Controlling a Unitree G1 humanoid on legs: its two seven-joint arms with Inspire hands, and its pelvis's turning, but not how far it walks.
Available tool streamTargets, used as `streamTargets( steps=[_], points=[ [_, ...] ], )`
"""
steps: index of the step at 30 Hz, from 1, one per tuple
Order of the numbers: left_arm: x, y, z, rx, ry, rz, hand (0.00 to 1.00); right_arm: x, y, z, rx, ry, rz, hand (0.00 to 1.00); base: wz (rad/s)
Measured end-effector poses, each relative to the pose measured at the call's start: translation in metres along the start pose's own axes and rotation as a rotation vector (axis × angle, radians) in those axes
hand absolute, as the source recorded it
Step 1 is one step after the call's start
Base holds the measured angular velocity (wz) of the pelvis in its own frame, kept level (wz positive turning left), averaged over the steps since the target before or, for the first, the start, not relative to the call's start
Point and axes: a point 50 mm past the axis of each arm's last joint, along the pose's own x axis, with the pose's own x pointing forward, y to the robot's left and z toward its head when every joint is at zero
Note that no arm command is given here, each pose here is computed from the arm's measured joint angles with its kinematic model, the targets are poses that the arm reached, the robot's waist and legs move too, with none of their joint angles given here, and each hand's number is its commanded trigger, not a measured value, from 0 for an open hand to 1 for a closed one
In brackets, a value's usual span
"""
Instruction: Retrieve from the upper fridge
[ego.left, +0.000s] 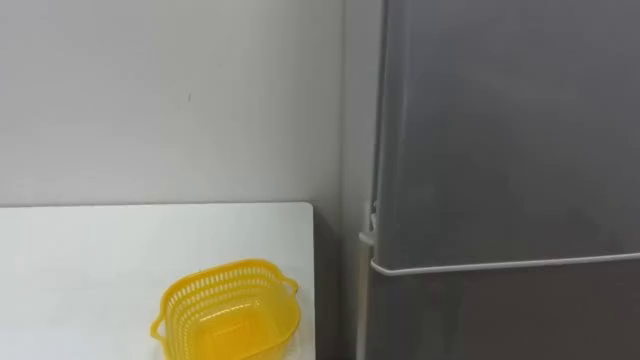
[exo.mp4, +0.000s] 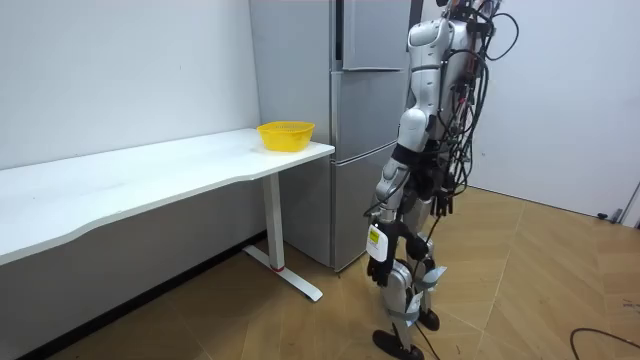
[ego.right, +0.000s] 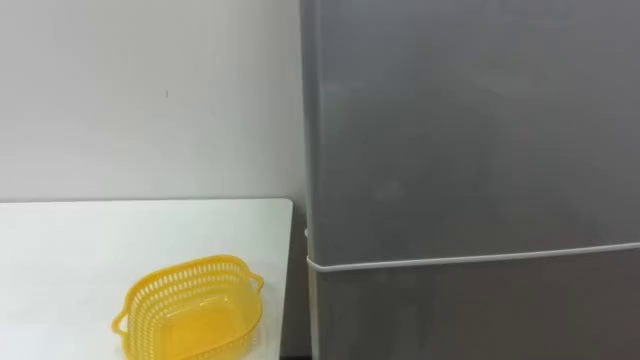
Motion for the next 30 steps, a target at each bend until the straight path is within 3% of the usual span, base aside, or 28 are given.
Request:
streamTargets(
  steps=[17, 25, 30],
  points=[
    [0.0, 0.002, 0.0, -0.108, -0.014, 0.045, 0.0, 0.001, 0.006, -0.008, 0.03, 0.023, 0.006, 0.0, -0.05],
    [0.001, -0.001, -0.012, -0.314, 0.002, 0.054, 0.0, 0.002, 0.013, -0.016, 0.077, 0.058, 0.037, 0.0, 0.03],
    [-0.001, 0.008, -0.016, -0.6, -0.018, 0.14, 0.0, 0.002, 0.01, -0.015, 0.156, 0.053, 0.018, 0.0, 0.04]
  ],
)
